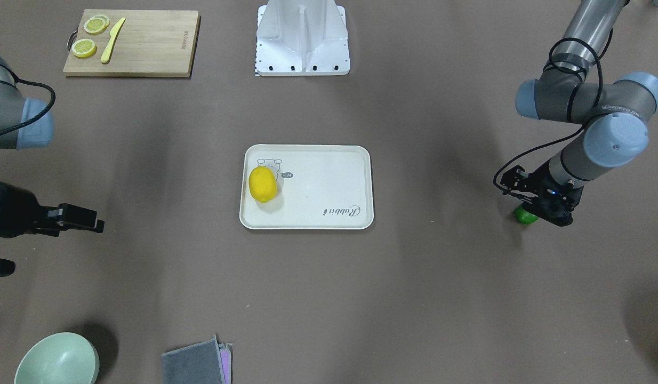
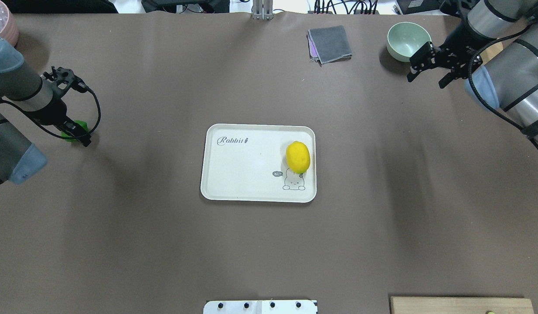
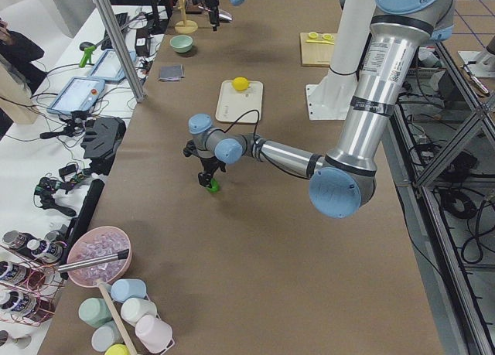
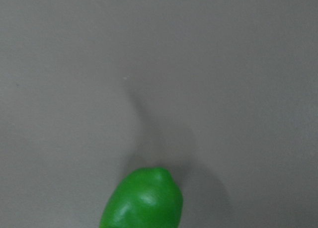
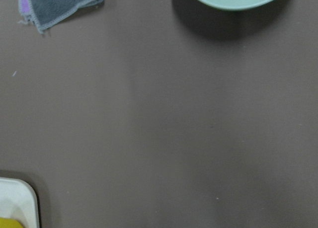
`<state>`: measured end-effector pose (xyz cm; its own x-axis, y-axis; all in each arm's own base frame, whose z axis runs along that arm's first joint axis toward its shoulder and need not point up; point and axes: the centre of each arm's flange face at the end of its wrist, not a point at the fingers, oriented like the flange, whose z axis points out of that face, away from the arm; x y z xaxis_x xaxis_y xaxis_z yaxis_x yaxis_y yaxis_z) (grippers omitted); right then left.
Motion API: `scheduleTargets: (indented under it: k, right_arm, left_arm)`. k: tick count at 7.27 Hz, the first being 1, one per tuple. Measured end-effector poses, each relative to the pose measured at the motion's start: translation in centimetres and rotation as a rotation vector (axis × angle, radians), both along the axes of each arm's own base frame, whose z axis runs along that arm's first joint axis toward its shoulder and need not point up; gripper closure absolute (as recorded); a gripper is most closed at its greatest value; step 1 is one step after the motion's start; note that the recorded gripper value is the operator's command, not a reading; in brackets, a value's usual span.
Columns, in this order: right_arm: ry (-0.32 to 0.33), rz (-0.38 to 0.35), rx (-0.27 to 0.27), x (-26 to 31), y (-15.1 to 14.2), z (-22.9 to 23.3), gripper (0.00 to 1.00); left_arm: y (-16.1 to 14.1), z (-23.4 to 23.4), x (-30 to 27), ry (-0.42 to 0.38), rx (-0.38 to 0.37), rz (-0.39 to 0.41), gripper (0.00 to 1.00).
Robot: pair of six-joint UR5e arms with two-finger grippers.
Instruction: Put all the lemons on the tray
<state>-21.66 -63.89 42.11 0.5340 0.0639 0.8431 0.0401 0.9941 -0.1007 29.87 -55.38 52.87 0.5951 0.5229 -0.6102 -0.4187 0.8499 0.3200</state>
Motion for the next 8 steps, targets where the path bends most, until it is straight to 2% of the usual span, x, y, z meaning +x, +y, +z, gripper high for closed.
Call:
scheduleTargets:
  k: [3, 5, 6, 8]
  right_arm:
    - [0.008, 0.054, -0.029, 4.0, -0.2, 2.1, 0.00]
    - [0.005, 0.076, -0.042, 5.6, -0.4, 2.4, 0.34]
    - [0.007, 0.081, -0.054, 6.0, -0.4, 2.7, 0.35]
    - [0.024, 0.089, -0.056, 6.6, -0.4, 3.3, 0.20]
  left_arm:
    - [0.3, 1.2, 0.2, -0.004, 0.028, 0.036, 0.02]
    - [-0.1, 1.8, -0.2, -0.010, 0.038, 0.049, 0.02]
    - [-0.3, 1.9, -0.5, -0.010, 0.037, 0.045, 0.02]
    - [-0.7, 1.3, -0.7, -0.001, 0.044, 0.041, 0.02]
